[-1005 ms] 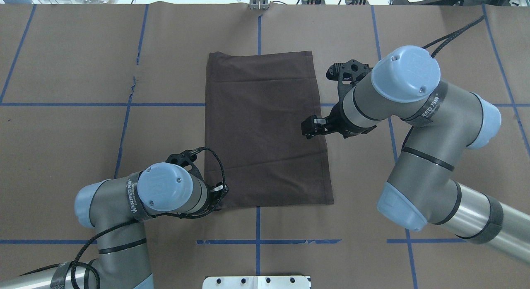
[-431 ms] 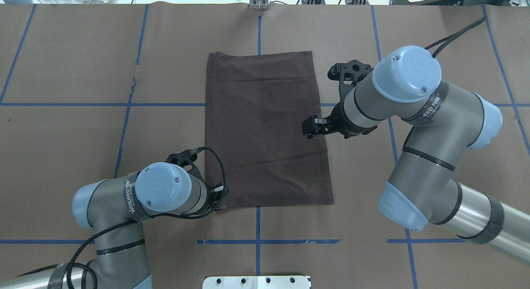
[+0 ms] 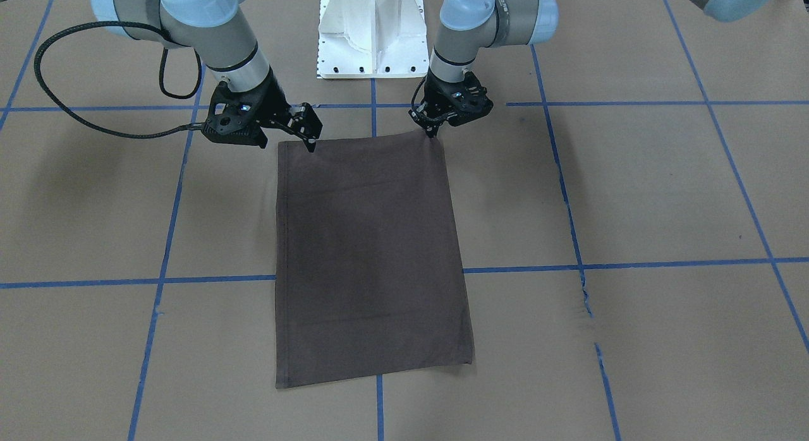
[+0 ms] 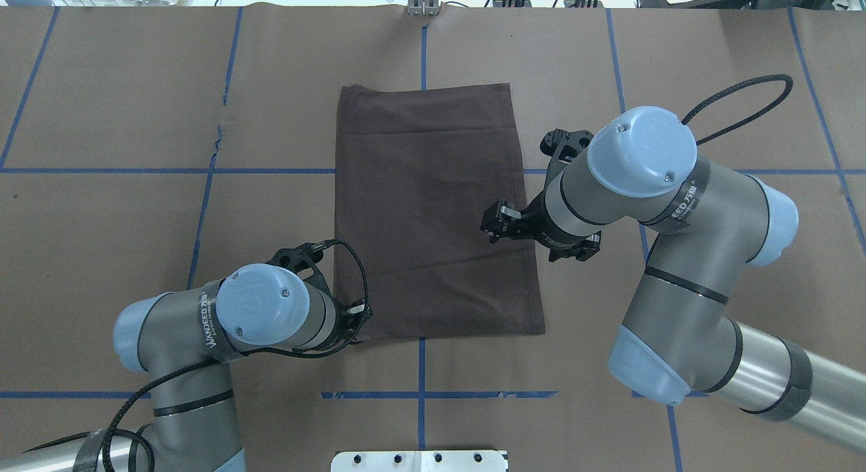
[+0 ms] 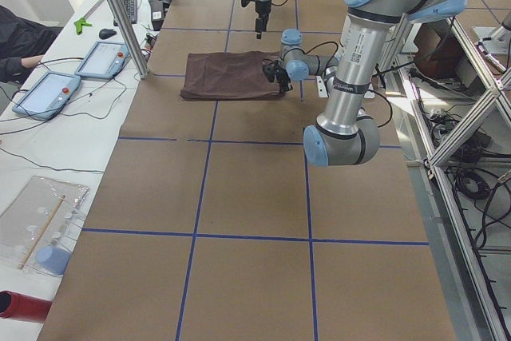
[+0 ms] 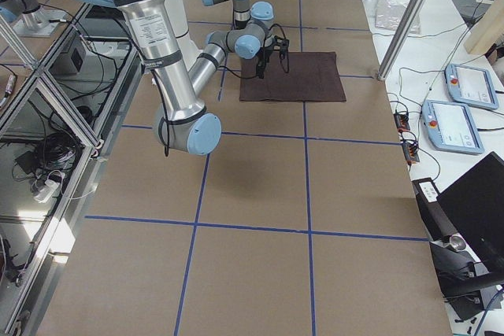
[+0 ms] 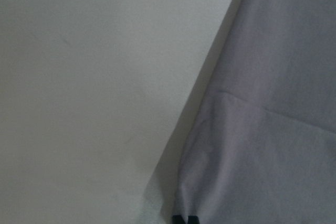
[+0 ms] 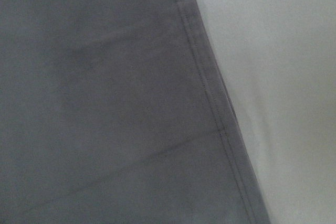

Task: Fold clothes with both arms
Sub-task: 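Move both grippers to the shirt's two corners nearest the robot, then lower both grippers and grasp the two near corners of the shirt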

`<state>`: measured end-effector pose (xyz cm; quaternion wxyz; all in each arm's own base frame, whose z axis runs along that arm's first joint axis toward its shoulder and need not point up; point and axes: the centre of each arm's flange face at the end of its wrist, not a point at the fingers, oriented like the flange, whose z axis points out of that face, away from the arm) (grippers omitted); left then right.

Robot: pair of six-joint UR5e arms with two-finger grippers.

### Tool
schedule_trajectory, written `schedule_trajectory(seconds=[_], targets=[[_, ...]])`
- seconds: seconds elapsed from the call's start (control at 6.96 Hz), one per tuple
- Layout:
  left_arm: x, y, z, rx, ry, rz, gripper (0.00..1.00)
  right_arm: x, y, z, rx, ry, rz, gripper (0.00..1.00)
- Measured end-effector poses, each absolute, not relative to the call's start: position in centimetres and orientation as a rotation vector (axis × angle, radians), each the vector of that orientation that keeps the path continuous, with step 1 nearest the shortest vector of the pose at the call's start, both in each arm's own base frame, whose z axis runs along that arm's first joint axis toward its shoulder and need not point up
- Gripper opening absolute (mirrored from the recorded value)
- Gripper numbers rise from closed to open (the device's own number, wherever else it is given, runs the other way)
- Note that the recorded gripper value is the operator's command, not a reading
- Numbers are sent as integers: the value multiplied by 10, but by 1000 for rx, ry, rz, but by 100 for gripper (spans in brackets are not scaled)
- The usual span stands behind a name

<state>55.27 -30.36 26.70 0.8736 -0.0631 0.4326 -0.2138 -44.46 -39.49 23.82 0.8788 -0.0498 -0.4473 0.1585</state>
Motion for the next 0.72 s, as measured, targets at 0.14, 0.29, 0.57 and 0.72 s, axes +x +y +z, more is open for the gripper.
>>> schedule_trajectory(seconds=[0.14, 0.29, 0.57, 0.72], targets=[[553, -304, 267, -128, 904, -439, 0, -455, -381, 242, -156, -915, 435, 100], [553, -303, 267, -126, 904, -435, 0, -471, -360, 251, -174, -887, 524, 100], [554, -303, 266, -126, 905, -431, 0, -507, -317, 265, -176, -842, 623, 100], [554, -303, 266, -127, 906, -430, 0, -519, -304, 271, -182, -821, 650, 100]])
